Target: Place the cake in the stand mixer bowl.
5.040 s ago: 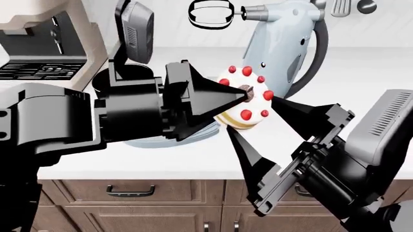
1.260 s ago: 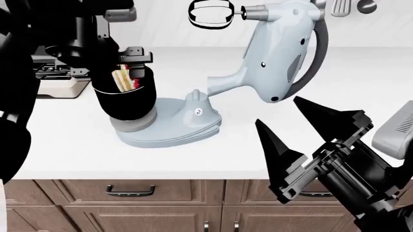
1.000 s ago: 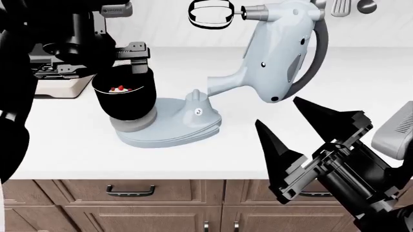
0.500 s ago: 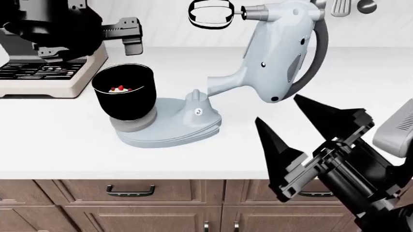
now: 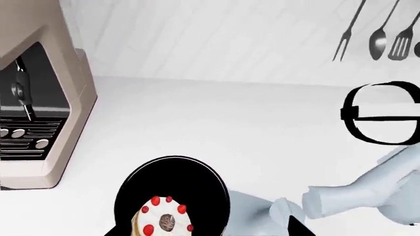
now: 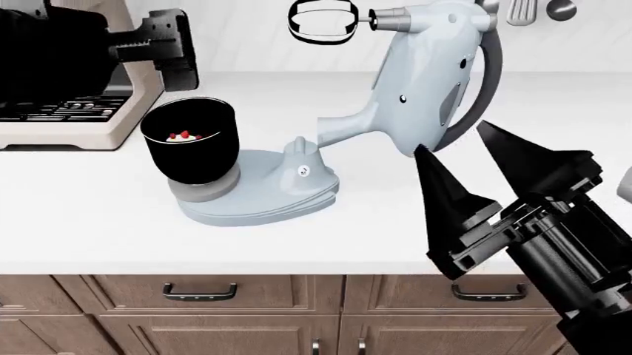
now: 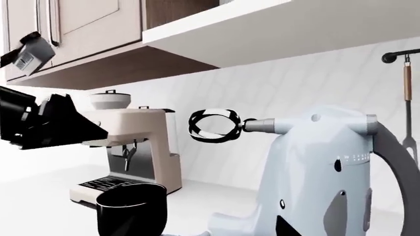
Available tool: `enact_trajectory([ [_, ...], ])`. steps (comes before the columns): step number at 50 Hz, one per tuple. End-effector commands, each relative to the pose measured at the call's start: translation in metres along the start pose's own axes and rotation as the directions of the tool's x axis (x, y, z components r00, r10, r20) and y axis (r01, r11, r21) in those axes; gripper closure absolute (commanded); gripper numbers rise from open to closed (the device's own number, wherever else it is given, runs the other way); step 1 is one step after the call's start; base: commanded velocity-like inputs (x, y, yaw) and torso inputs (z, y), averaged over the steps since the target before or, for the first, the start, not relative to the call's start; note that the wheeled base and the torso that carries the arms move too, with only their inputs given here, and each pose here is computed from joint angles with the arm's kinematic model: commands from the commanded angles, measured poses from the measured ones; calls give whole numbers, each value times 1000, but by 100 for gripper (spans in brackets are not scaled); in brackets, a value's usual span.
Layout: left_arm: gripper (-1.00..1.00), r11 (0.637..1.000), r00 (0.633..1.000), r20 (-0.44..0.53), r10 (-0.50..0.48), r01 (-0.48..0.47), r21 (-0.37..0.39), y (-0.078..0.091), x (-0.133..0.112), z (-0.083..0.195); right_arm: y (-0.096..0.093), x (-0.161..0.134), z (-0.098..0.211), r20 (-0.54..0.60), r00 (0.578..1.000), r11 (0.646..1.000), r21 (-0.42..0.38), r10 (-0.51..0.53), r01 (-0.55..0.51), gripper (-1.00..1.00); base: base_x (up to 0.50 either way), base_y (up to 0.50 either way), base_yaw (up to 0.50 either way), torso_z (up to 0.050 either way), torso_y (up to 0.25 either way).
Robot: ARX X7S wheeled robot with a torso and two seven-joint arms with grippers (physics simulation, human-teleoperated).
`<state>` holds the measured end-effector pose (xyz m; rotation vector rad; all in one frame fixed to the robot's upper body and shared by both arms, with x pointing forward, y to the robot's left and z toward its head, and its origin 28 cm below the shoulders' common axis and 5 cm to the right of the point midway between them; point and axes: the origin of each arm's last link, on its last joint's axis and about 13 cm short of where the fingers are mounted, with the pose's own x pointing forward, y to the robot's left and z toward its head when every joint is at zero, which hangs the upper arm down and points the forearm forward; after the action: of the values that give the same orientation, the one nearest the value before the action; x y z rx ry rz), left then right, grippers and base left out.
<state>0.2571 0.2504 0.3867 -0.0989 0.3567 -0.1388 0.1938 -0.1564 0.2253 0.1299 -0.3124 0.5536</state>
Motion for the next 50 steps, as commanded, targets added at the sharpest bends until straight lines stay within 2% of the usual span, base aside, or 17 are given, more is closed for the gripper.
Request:
enact_trajectory([
  [1,-100,998,992,112,-50,47,35,-3,-25,-35,2,1,8,31,999,999,35,-33,32,-100,0,0,0,0,0],
  [4,-100,996,987,133,-86,81,43,-3,-26,-44,4,1,10,32,999,999,30,-35,34,-100,0,0,0,0,0],
  [8,-100,995,986,134,-95,91,37,-2,-26,-50,6,1,11,32,999,999,27,-34,33,-100,0,0,0,0,0],
  [19,-100,991,979,163,-123,111,81,-6,-23,-61,8,3,14,45,998,999,26,-44,42,-100,0,0,0,0,0],
  [45,-100,981,971,174,-166,144,130,-13,-30,-68,9,3,21,88,995,998,56,-47,42,-100,0,0,0,0,0],
  [50,-100,972,953,226,-202,166,167,-17,-38,-66,10,3,29,117,992,996,69,-56,48,-100,0,0,0,0,0],
])
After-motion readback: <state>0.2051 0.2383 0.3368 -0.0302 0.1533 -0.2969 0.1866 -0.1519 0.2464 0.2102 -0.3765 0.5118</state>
